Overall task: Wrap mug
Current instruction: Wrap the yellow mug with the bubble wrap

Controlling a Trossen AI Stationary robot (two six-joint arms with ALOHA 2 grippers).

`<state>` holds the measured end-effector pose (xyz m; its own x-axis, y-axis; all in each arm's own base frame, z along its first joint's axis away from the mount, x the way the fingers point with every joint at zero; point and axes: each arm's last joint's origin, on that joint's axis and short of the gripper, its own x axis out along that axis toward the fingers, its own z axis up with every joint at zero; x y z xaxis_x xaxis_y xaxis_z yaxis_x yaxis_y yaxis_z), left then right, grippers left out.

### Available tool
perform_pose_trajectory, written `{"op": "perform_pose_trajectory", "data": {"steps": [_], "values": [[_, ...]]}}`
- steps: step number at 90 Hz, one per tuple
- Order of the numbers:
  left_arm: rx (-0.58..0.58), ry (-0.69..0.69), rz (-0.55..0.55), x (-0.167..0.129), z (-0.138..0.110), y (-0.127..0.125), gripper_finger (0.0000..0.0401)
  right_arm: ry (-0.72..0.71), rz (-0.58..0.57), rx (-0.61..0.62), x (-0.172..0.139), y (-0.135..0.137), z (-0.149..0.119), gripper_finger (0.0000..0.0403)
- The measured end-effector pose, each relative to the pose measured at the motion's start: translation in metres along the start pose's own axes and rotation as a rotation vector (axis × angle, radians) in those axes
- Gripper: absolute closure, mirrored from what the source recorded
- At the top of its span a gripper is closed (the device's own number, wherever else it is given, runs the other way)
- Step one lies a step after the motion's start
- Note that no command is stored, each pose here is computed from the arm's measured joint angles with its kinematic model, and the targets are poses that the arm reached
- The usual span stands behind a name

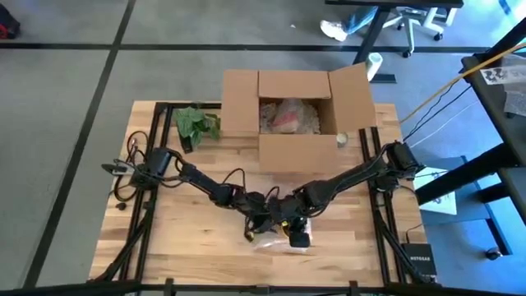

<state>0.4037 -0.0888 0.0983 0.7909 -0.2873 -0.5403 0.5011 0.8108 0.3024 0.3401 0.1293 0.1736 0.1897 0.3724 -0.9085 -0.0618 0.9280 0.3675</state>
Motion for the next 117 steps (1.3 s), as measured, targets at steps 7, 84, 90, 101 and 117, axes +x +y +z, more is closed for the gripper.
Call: {"op": "perform_pose_trajectory", "data": {"steps": [7, 84, 90, 101, 117], "values": [[0.038, 0.049, 0.037, -0.009, 0.007, 0.003, 0.0301, -0.008, 0.0, -0.001, 0.0, 0.0, 0.001, 0.0403], [0.067, 0.032, -0.006, -0.033, 0.042, -0.016, 0.0301, -0.034, -0.049, -0.018, -0.014, 0.007, 0.011, 0.0402], [0.067, 0.029, -0.004, -0.033, 0.042, -0.015, 0.0301, -0.031, -0.073, -0.024, -0.02, 0.009, 0.014, 0.0402], [0.067, 0.03, -0.006, -0.033, 0.042, -0.016, 0.0301, -0.016, -0.127, -0.027, -0.032, 0.013, 0.017, 0.0402], [0.062, 0.031, -0.006, -0.033, 0.042, -0.016, 0.0301, -0.002, -0.18, -0.025, -0.048, 0.018, 0.021, 0.0402]]}}
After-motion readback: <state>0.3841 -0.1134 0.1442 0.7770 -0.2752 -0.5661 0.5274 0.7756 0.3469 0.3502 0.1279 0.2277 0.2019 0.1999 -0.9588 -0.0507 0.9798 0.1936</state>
